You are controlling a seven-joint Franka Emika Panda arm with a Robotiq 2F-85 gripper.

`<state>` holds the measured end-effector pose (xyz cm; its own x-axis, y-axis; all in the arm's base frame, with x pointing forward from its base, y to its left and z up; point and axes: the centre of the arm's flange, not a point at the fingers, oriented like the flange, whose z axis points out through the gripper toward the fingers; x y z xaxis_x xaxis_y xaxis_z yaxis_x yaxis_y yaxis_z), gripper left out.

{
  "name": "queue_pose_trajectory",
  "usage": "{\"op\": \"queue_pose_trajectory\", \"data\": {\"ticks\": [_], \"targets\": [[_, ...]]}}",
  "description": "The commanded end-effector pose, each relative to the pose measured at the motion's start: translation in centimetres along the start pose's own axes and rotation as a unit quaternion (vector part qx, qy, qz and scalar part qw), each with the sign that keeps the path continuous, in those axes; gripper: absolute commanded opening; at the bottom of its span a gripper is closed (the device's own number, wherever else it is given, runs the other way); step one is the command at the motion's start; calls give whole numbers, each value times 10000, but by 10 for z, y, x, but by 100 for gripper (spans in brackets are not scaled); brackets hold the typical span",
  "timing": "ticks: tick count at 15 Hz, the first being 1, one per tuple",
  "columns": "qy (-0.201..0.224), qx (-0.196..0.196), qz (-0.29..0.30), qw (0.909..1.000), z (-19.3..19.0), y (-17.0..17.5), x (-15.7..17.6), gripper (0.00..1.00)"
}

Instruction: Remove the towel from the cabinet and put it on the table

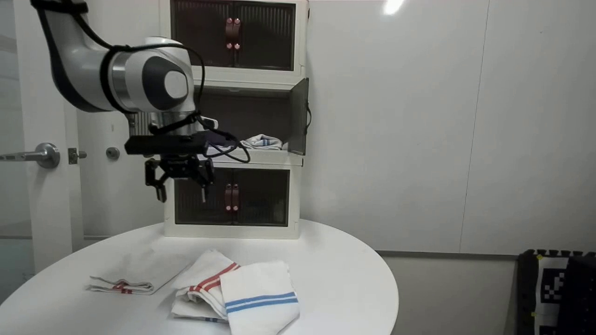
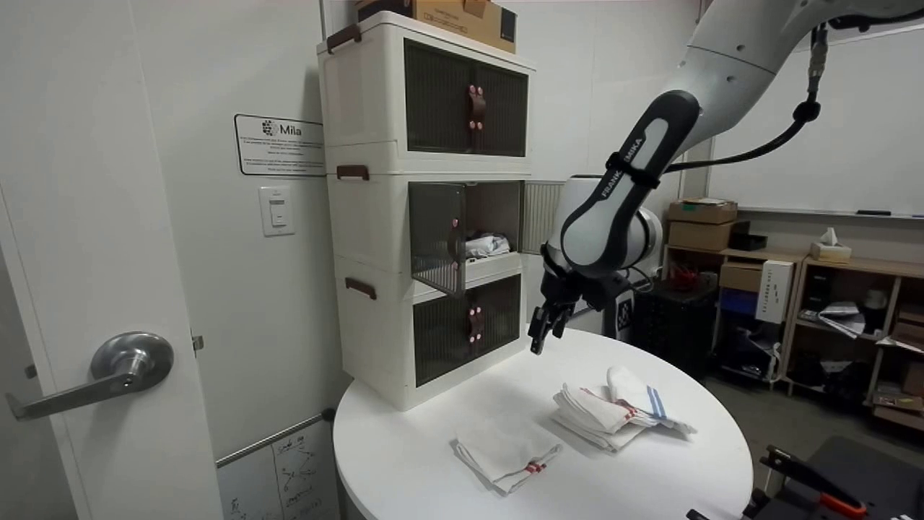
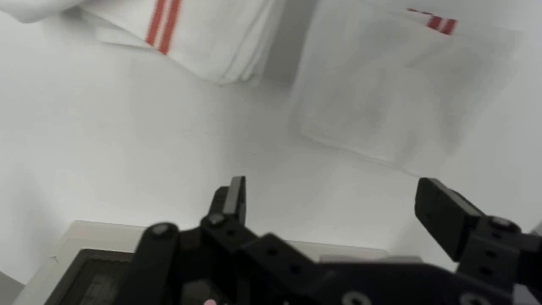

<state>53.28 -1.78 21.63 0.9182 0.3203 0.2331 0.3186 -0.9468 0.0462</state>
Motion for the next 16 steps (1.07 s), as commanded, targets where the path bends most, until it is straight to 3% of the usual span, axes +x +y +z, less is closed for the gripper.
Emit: {"op": "queue_pose_trajectory", "data": {"ticks": [1,4,8,10,13,16], "targets": [[155,878,451,9950,-79,-14,-1,100],[73,1148,1356,9841,-103,-35,17,100],[48,1286,2249,9658,-169,-28,33,100],[-175,1417,2145,9662,-209,-23,40,100],[-607,1459,1884,9693,-259,14,24,100],[-973,1141,1639,9750,-314,49,4,100]]}}
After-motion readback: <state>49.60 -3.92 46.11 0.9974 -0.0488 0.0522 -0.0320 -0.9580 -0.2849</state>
